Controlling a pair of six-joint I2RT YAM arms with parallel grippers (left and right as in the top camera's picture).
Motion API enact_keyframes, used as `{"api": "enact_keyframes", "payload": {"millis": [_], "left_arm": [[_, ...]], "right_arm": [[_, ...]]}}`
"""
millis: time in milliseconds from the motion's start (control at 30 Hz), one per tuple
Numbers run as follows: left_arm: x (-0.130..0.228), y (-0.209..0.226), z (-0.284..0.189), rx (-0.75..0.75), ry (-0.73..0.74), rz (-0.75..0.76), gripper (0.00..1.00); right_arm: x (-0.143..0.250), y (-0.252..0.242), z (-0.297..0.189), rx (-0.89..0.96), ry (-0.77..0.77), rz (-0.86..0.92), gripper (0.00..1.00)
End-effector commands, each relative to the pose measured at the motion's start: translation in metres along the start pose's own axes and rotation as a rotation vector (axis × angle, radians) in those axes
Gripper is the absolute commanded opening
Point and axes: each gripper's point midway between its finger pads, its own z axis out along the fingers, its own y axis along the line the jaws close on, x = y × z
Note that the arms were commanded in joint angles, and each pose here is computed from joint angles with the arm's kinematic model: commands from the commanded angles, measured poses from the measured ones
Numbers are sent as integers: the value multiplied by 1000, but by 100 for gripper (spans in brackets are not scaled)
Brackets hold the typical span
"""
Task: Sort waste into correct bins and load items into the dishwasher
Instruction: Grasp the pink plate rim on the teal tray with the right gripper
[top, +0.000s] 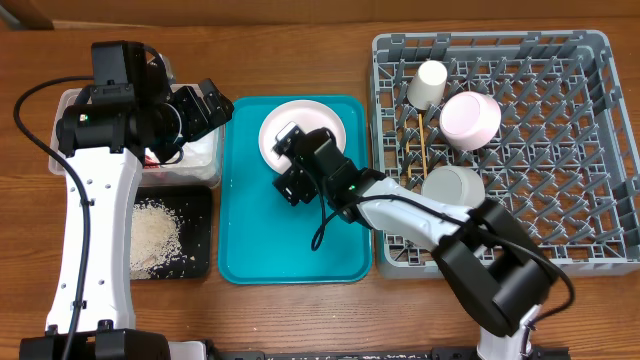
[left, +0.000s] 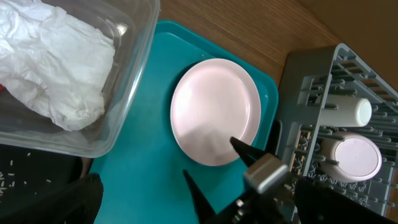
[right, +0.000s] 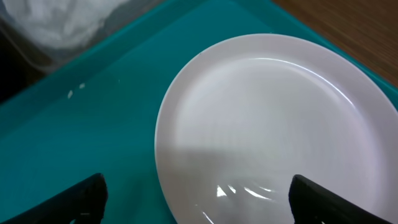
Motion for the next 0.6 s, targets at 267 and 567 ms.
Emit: {"api": "enact_keyframes", "payload": {"millis": [267,567], "left_arm": [[-6,-8,-8,22,-24,18,100],[-6,-8,-8,22,-24,18,100]], "right_arm": [[32,6,30,-32,75,-138,64],[29,6,28,-31,67,-138,21]]}}
